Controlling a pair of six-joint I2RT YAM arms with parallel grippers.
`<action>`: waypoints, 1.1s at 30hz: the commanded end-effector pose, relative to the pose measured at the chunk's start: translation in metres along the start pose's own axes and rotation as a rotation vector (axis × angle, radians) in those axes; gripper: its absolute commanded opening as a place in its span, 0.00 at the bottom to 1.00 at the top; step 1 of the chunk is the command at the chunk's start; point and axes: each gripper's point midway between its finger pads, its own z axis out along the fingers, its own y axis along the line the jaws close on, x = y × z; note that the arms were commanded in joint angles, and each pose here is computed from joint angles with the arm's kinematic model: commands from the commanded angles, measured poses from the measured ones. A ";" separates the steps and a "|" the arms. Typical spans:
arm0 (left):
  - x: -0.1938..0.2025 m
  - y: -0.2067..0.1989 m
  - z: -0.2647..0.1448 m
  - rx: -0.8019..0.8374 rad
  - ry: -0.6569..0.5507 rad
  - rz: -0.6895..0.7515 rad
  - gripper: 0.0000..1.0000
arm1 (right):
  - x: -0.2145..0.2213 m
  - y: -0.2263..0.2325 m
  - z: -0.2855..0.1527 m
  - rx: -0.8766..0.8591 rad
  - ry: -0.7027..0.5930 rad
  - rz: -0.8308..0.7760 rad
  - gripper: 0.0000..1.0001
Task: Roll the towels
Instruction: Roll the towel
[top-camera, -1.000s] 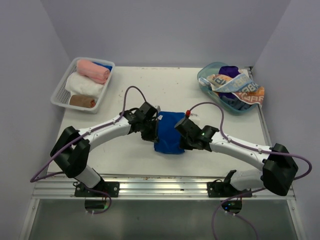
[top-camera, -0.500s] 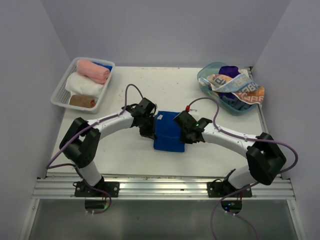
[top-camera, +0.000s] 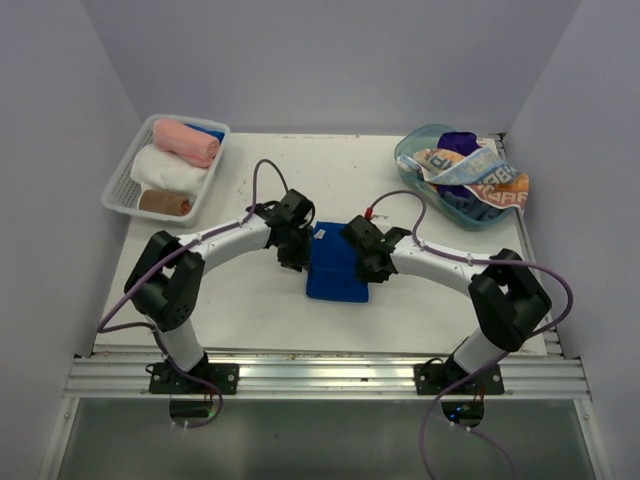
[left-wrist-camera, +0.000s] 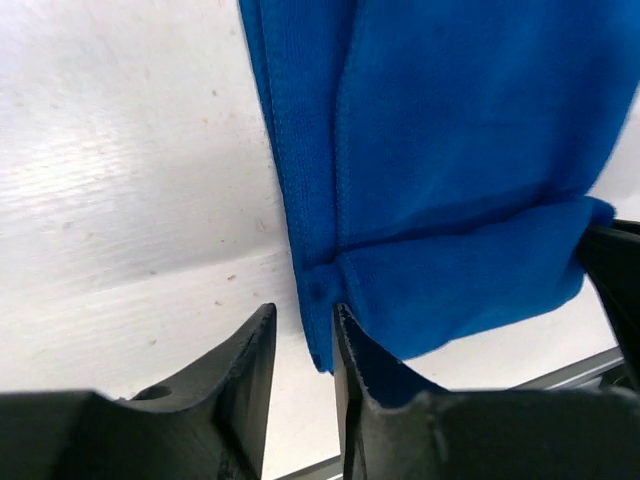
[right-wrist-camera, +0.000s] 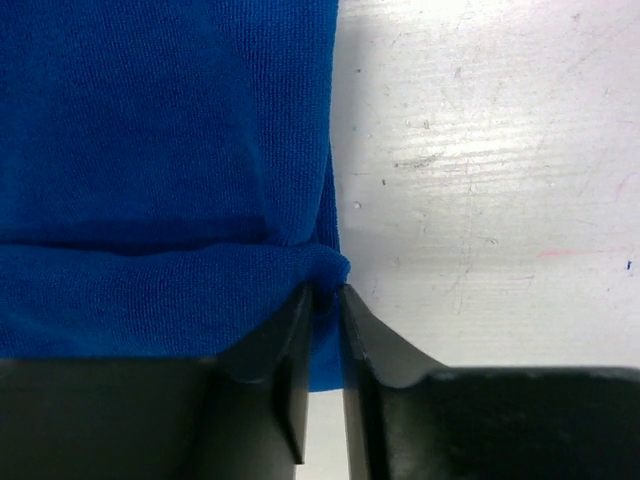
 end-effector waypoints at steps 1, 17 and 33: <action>-0.031 -0.002 -0.044 -0.031 -0.134 0.059 0.34 | -0.025 0.007 -0.025 -0.037 -0.077 0.006 0.27; -0.008 -0.055 -0.019 0.154 -0.077 0.105 0.13 | -0.021 0.035 -0.046 -0.236 -0.056 -0.012 0.04; -0.013 -0.026 0.008 0.064 -0.087 0.112 0.12 | -0.018 0.026 -0.027 -0.177 -0.036 -0.047 0.11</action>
